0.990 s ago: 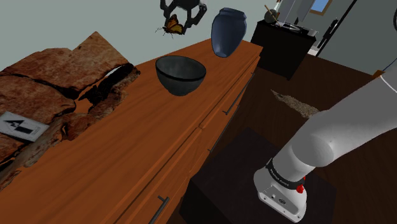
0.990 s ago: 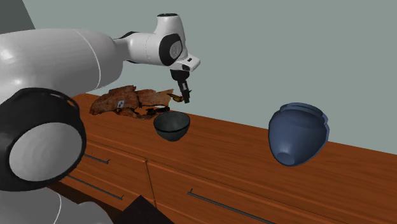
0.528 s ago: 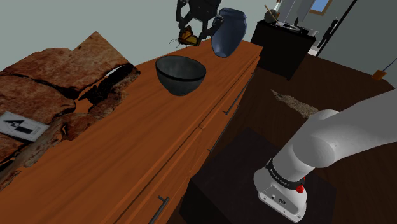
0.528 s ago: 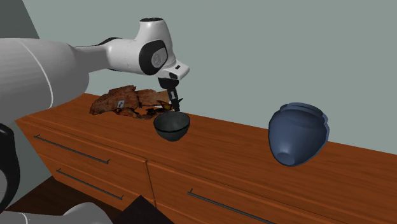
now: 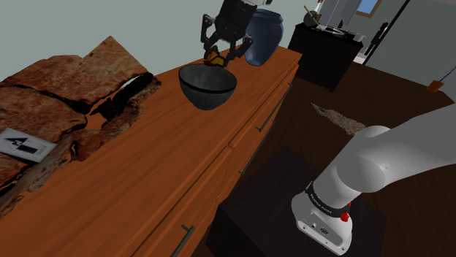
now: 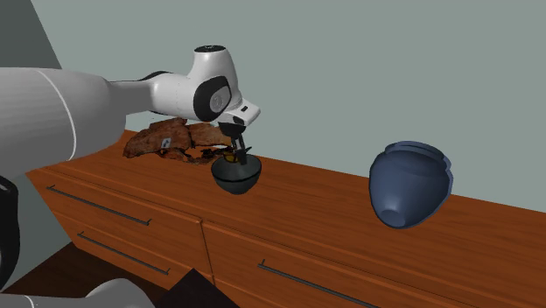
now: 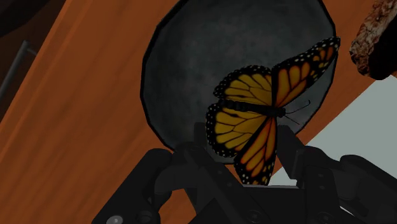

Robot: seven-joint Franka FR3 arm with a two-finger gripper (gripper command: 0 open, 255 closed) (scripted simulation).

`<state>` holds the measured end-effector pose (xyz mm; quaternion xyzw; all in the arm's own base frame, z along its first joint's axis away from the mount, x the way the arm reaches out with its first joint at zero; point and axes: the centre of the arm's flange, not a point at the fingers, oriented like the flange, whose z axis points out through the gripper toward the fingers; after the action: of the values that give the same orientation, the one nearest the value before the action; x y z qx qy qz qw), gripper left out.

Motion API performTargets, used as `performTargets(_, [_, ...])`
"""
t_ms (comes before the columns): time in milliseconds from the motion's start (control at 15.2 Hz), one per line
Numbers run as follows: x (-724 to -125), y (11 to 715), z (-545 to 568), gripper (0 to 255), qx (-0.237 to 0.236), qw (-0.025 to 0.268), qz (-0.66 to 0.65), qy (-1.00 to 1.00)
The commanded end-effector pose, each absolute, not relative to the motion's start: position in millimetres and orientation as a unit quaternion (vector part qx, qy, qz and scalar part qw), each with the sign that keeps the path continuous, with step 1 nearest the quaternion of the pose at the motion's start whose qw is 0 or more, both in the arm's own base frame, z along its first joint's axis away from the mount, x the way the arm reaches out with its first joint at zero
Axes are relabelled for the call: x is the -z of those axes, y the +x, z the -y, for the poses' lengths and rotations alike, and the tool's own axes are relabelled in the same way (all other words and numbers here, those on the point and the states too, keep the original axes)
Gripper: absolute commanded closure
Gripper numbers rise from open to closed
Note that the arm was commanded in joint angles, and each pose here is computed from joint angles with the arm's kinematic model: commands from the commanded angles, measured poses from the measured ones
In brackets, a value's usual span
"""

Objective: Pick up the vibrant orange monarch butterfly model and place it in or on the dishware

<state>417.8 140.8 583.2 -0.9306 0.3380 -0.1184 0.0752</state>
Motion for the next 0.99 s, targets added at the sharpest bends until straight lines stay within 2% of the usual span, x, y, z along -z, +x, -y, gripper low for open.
performTargets(0, [-572.6, 418.1, -139.6, 255, 0.119, 0.075, -0.338, -0.931])
performTargets(660, [-564.1, 418.0, -139.6, 255, 0.119, 0.075, -0.338, -0.931])
performTargets(726, [-564.1, 418.0, -139.6, 0, 0.119, 0.075, -0.338, -0.931])
performTargets(924, [-564.1, 418.0, -139.6, 0, 0.119, 0.075, -0.338, -0.931])
